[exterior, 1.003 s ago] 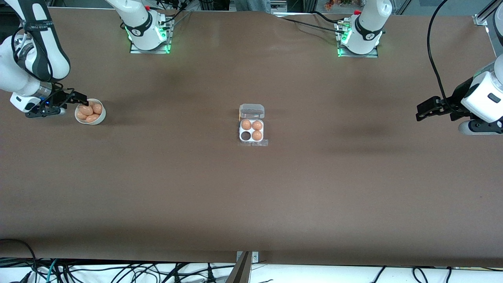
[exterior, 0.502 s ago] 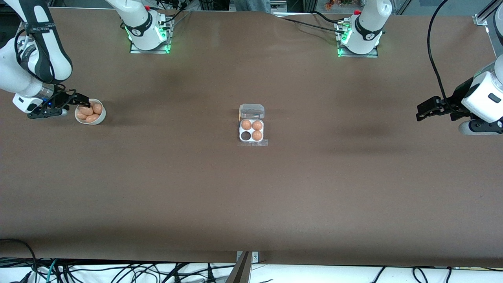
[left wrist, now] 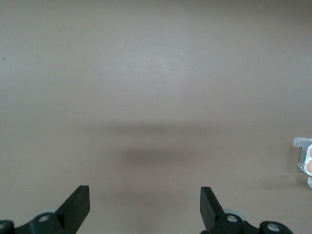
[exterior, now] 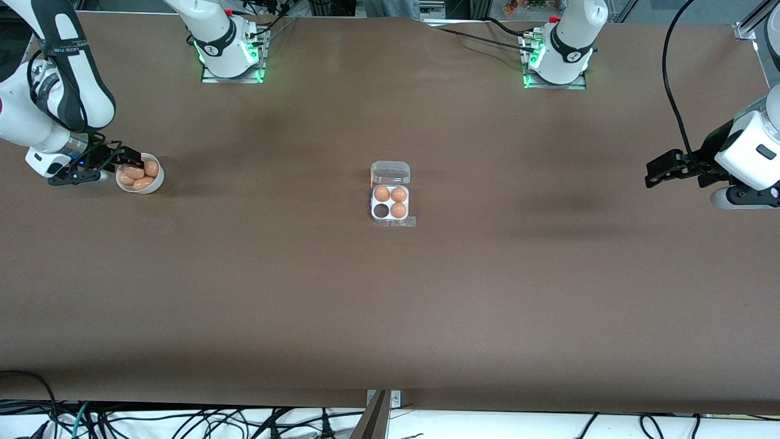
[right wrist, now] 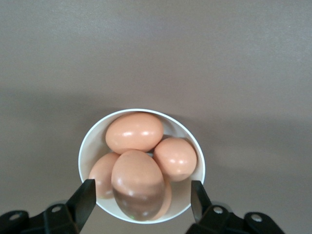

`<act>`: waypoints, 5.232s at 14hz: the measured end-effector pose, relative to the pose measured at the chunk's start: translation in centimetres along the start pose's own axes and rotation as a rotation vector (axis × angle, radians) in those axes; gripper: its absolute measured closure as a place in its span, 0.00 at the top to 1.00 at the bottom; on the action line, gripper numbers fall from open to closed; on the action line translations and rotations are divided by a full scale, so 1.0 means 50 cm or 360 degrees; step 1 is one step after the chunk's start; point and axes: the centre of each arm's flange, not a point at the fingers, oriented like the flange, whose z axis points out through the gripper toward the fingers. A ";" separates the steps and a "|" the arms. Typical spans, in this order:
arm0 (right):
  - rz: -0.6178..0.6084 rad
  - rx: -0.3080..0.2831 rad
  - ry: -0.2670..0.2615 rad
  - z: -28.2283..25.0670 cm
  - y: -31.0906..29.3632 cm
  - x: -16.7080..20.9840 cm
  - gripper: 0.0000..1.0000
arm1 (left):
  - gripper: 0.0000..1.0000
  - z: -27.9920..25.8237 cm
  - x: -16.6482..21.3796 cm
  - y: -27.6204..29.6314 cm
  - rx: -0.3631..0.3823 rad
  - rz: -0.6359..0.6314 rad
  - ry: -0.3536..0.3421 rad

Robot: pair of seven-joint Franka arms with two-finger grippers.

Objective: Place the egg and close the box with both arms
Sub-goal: 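Lower the right gripper and grasp one brown egg from the bowl, then carry the egg with the right gripper toward the clear egg box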

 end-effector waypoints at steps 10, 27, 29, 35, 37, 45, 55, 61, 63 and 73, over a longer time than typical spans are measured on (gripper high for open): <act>0.0006 0.0028 0.0004 0.008 -0.010 0.006 0.65 | 1.00 0.000 0.000 0.000 0.0000 0.0000 0.0000; 0.0004 0.0024 0.0013 0.003 -0.008 0.010 0.49 | 1.00 0.000 0.000 0.000 0.0000 0.0000 0.0000; 0.0004 0.0022 0.0017 0.000 -0.007 0.012 0.49 | 1.00 0.000 0.000 0.000 0.0000 0.0000 0.0000; -0.0027 0.0078 -0.0029 -0.047 -0.019 0.051 0.49 | 1.00 0.000 0.000 0.000 0.0000 0.0000 0.0000; -0.0027 0.0103 -0.0051 -0.077 -0.037 0.078 0.49 | 1.00 0.000 0.000 0.000 0.0000 0.0001 0.0000; 0.0199 0.0307 -0.0217 -0.195 -0.312 0.249 0.49 | 1.00 0.000 0.000 0.001 0.0000 0.0001 0.0000; 0.0448 0.0643 -0.0277 -0.179 -0.577 0.373 0.49 | 1.00 0.000 0.000 0.002 0.0000 0.0003 0.0000; 0.0272 0.0725 -0.0087 -0.182 -0.706 0.397 0.49 | 1.00 0.000 0.000 0.007 0.0000 0.0009 0.0000; 0.0109 0.0801 0.0018 -0.177 -0.739 0.402 0.49 | 1.00 0.000 -0.001 0.007 0.0000 0.0010 0.0000; -0.1024 0.1192 0.0619 -0.030 -0.827 0.397 0.49 | 1.00 0.000 -0.001 0.014 -0.0001 0.0020 0.0000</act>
